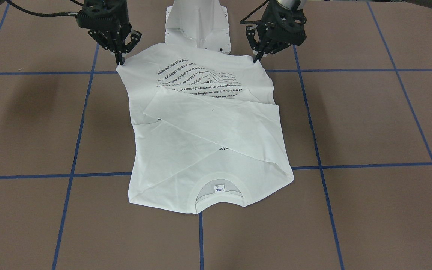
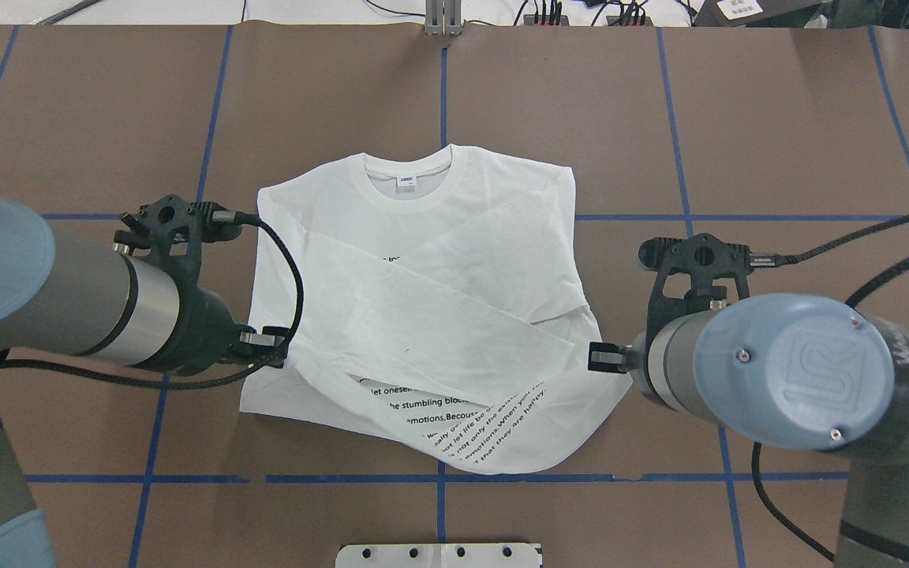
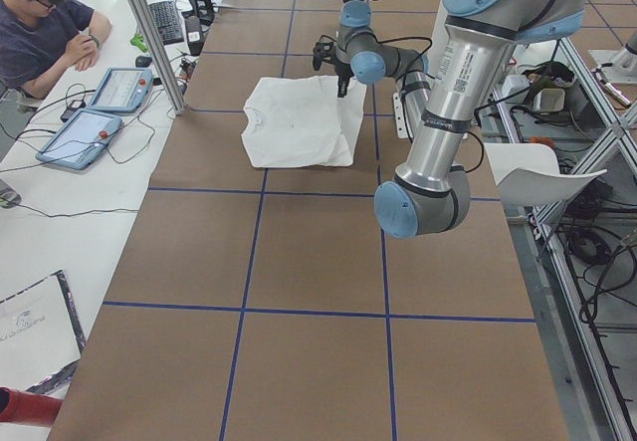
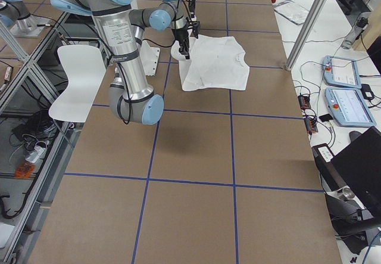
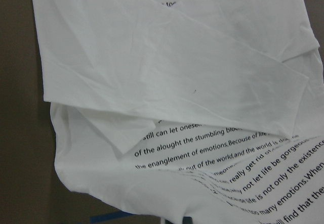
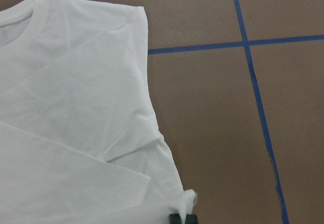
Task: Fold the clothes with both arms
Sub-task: 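Swing the held hem up and over toward the collar with both grippers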
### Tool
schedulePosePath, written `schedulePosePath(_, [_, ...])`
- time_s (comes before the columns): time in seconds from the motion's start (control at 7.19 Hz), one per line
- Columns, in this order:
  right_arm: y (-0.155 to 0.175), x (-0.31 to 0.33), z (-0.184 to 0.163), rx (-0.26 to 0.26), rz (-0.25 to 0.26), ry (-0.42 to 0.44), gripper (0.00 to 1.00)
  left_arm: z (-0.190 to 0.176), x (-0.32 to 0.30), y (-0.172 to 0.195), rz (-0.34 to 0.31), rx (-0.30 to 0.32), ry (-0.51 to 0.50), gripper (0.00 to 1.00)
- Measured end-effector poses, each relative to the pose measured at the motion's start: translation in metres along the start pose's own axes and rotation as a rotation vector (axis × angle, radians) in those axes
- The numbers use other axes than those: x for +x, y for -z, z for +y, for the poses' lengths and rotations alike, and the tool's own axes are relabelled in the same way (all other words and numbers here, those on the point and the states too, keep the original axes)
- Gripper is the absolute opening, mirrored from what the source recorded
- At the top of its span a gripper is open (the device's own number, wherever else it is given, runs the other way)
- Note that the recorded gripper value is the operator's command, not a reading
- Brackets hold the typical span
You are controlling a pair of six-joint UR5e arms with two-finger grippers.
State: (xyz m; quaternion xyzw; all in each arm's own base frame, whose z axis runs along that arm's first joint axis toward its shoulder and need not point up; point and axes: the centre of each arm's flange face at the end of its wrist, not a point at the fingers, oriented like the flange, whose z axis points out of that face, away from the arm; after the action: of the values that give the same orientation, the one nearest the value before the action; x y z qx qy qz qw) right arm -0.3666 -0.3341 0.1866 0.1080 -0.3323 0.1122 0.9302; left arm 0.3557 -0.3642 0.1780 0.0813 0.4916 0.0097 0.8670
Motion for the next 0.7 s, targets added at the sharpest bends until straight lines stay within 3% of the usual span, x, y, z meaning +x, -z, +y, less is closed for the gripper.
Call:
schedulePosePath(0.42, [-0.036, -0.009, -0.075, 0.077, -0.026, -0.019, 0.0, -0.057, -0.002, -0.014, -0.065, 0.091, 0.012, 0.0])
schedulePosePath(0.7, [-0.058, -0.031, -0.107, 0.104, -0.034, -0.032, 0.0, -0.087, -0.015, -0.031, -0.106, 0.128, -0.019, 0.0])
